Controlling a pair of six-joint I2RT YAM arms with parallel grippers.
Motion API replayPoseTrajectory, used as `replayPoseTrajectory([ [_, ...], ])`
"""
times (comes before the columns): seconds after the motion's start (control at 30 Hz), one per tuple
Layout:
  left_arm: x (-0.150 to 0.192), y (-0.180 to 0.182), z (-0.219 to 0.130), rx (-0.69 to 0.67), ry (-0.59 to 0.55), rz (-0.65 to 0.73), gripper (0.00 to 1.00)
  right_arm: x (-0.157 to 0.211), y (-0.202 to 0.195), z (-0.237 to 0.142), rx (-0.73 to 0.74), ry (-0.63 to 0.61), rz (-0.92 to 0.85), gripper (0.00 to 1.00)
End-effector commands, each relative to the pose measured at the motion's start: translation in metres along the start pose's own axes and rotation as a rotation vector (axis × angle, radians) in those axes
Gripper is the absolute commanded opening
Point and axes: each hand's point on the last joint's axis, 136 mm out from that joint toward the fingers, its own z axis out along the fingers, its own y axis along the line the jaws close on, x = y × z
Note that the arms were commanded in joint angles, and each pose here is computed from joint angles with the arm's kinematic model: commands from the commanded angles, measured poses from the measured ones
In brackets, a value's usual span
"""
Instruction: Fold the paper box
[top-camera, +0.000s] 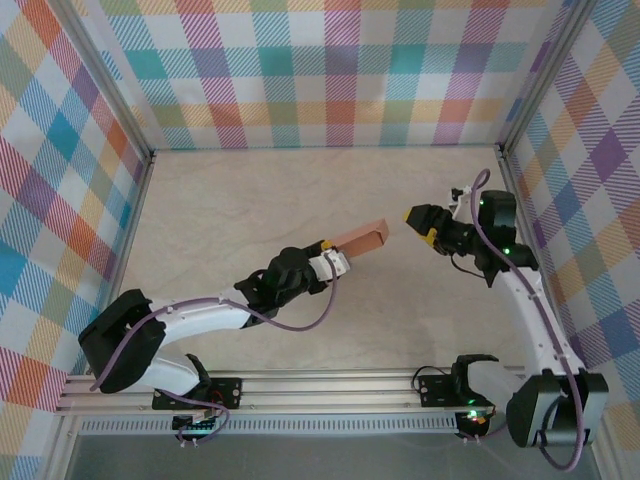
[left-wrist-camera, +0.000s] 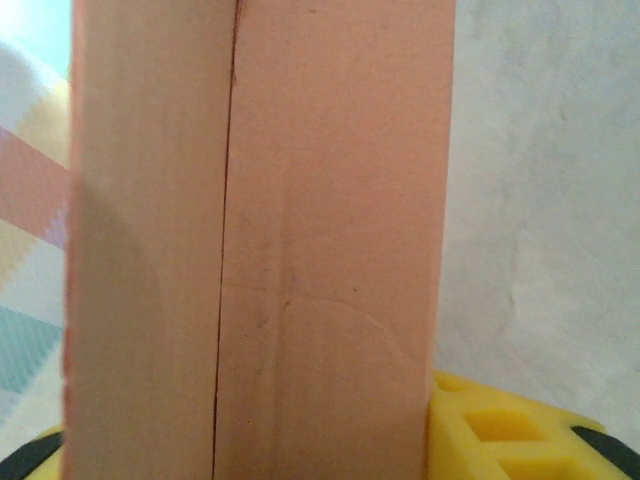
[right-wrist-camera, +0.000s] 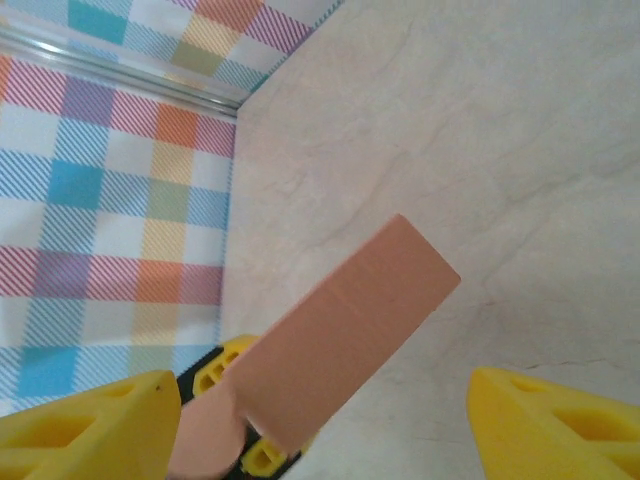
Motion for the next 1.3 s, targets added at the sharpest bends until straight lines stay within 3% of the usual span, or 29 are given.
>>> replayPoseTrajectory([
  [0.0, 0.012, -0.017, -0.009, 0.138, 0.059, -0.096, 0.45, 0.014, -0.005, -0.016, 0.087, 0.004, -0.206, 0.75],
  [0.2, 0.034, -0.024, -0.018, 0.227, 0.190, -0.133, 0.46, 0.035, 0.009, -0.025, 0.160, 0.030, -0.520, 0.78],
  [0.3, 0.044, -0.026, -0.022, 0.231, 0.230, -0.119, 0.46, 0.044, 0.005, -0.017, 0.265, 0.087, -0.677, 0.78],
  [0.5, 0.040, -0.023, -0.033, 0.279, 0.262, -0.133, 0.44, 0.051, 0.013, 0.009, 0.328, 0.184, -0.930, 0.78],
  [1.03, 0.061, -0.044, -0.028, 0.472, 0.382, -0.211, 0.44, 0.071, 0.010, 0.073, 0.151, 0.397, -1.068, 0.63],
  [1.27, 0.066, -0.047, -0.027, 0.508, 0.413, -0.201, 0.45, 0.083, 0.003, 0.084, 0.104, 0.493, -1.080, 0.45],
])
